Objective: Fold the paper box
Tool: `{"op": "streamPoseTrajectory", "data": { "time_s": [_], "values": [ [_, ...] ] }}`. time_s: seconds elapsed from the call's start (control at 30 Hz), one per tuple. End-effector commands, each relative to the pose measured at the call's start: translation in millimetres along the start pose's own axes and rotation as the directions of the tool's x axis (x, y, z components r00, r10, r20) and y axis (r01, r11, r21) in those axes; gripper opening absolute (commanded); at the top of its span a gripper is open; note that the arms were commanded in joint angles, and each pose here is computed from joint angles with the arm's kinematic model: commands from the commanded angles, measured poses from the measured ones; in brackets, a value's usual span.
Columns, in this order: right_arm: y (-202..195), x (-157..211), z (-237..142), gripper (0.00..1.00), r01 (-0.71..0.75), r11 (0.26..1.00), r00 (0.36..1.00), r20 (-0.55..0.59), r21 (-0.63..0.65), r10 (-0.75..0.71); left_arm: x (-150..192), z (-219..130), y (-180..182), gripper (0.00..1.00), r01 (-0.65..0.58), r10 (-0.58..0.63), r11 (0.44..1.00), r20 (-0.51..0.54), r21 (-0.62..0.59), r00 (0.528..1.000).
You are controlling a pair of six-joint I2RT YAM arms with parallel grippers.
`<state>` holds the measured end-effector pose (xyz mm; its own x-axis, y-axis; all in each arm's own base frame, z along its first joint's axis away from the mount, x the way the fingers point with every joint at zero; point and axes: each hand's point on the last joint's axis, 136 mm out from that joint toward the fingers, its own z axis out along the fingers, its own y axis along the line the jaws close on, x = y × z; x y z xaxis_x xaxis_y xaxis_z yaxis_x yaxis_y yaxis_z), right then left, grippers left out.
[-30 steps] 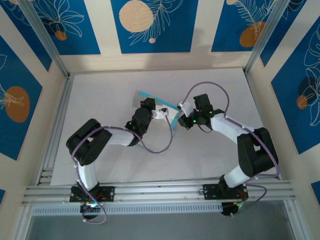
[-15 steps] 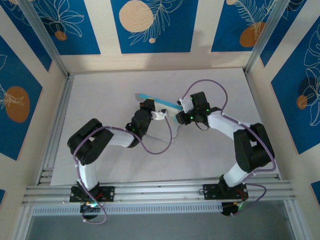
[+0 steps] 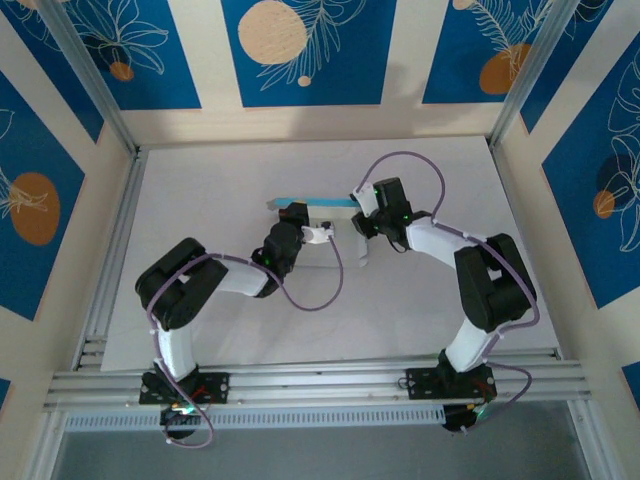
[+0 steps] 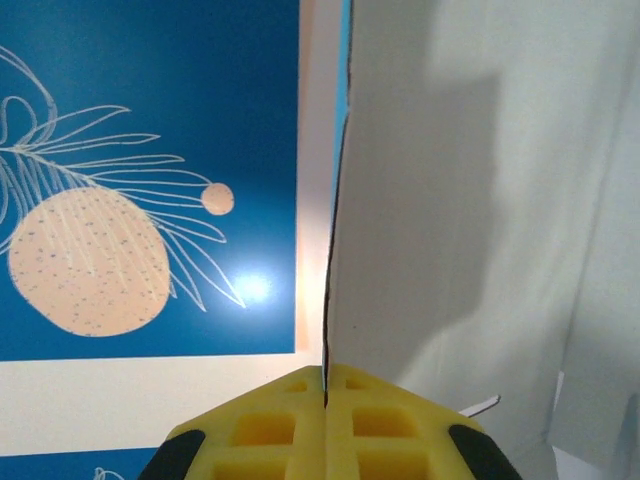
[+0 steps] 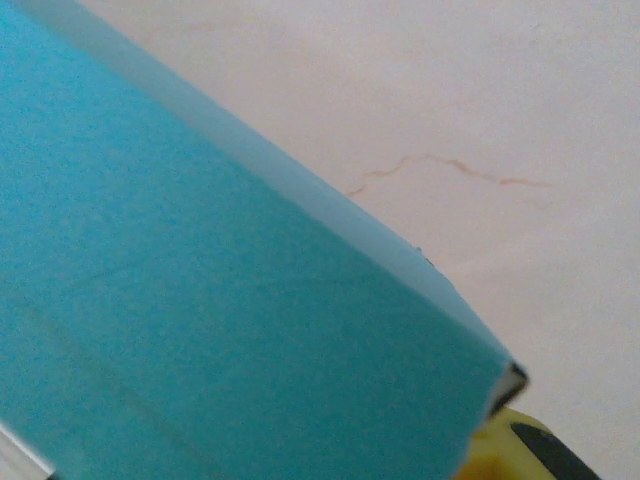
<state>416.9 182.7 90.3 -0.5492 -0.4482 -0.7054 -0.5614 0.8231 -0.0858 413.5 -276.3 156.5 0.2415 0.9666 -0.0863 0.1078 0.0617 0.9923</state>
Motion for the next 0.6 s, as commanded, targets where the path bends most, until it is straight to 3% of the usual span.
{"op": "streamPoseTrajectory", "data": {
  "time_s": [0.0, 0.1, 0.57],
  "values": [
    [-16.6, -39.8, 2.6, 0.30, 0.079, 0.996, 0.988, 0.130, 0.039, -0.083, -15.6, -7.3, -9.5, 0.00, 0.026, -0.030, 0.997, 0.058, 0.070, 0.998],
    [-22.8, -45.8, 10.8, 0.39, 0.114, 0.993, 0.981, 0.154, 0.024, -0.117, -10.6, -5.0, -11.9, 0.00, 0.035, -0.040, 0.993, 0.047, 0.111, 0.998],
    [-29.1, -43.0, 27.2, 0.48, 0.413, 0.910, 0.872, 0.308, -0.045, -0.381, -7.7, 11.2, -19.8, 0.00, 0.077, -0.094, 0.942, 0.037, 0.327, 0.995]
  ]
}}
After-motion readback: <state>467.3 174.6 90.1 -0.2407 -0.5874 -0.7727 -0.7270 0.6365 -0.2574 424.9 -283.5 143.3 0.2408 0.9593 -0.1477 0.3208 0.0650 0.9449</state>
